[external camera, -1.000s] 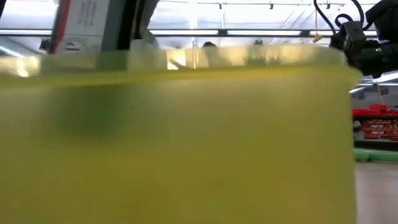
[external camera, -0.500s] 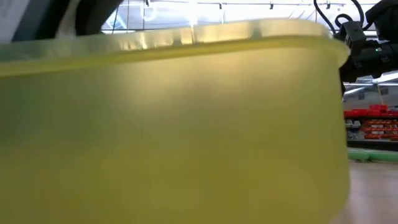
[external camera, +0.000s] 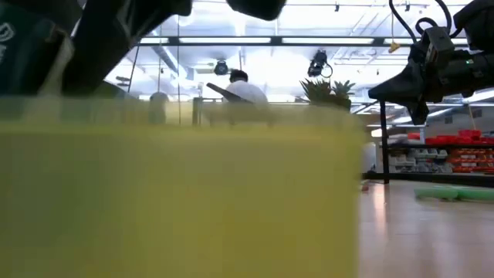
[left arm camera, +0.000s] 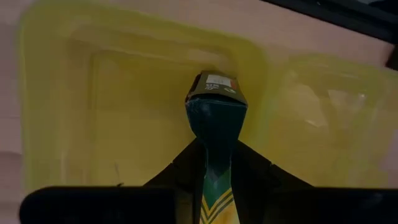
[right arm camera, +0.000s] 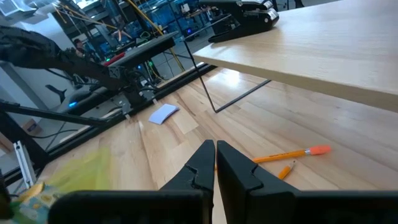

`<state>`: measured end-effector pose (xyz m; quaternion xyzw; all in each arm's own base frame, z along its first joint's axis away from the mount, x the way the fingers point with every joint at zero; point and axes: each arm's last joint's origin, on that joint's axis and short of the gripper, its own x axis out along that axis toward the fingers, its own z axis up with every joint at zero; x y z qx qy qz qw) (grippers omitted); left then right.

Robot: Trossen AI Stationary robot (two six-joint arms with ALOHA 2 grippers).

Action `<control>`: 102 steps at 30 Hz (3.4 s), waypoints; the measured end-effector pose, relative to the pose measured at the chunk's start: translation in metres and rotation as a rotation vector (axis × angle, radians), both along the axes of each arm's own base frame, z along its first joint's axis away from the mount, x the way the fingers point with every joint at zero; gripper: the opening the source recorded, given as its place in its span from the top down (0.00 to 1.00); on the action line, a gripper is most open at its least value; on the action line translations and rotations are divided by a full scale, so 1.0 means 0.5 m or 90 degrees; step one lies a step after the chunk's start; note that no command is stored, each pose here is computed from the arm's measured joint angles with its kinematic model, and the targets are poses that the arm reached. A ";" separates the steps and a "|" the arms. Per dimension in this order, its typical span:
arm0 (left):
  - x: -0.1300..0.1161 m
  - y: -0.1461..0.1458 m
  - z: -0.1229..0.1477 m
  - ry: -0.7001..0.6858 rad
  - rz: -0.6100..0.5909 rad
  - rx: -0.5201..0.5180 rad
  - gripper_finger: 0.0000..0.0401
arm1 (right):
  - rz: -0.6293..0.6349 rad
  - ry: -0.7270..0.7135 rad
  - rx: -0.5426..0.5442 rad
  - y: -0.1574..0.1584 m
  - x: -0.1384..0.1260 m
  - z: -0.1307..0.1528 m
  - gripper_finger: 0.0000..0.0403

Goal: Pack school essentials
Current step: Put the yellow crayon box into the yellow supply box

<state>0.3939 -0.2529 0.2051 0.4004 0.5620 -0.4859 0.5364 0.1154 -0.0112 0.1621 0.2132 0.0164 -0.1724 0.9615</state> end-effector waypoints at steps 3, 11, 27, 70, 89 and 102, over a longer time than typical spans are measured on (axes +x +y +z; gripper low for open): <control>0.003 -0.001 -0.008 0.001 0.000 0.006 0.82 | 0.000 0.005 0.000 0.000 0.001 -0.001 0.94; 0.009 -0.003 -0.018 -0.014 -0.017 0.012 0.69 | 0.000 0.009 0.000 0.000 0.002 -0.003 0.94; 0.021 -0.008 -0.018 -0.059 -0.023 0.002 0.51 | -0.001 0.010 0.000 0.000 0.002 -0.003 0.94; 0.011 0.036 -0.010 -0.176 0.360 0.287 0.60 | 0.027 0.005 0.013 0.011 0.003 -0.003 0.94; -0.007 0.098 -0.008 -0.240 0.377 0.238 0.87 | 0.069 -0.068 -0.130 0.025 0.004 0.032 0.94; -0.045 0.166 0.066 -0.276 0.529 -0.055 0.87 | 0.083 -0.067 -0.124 0.026 0.005 0.031 0.94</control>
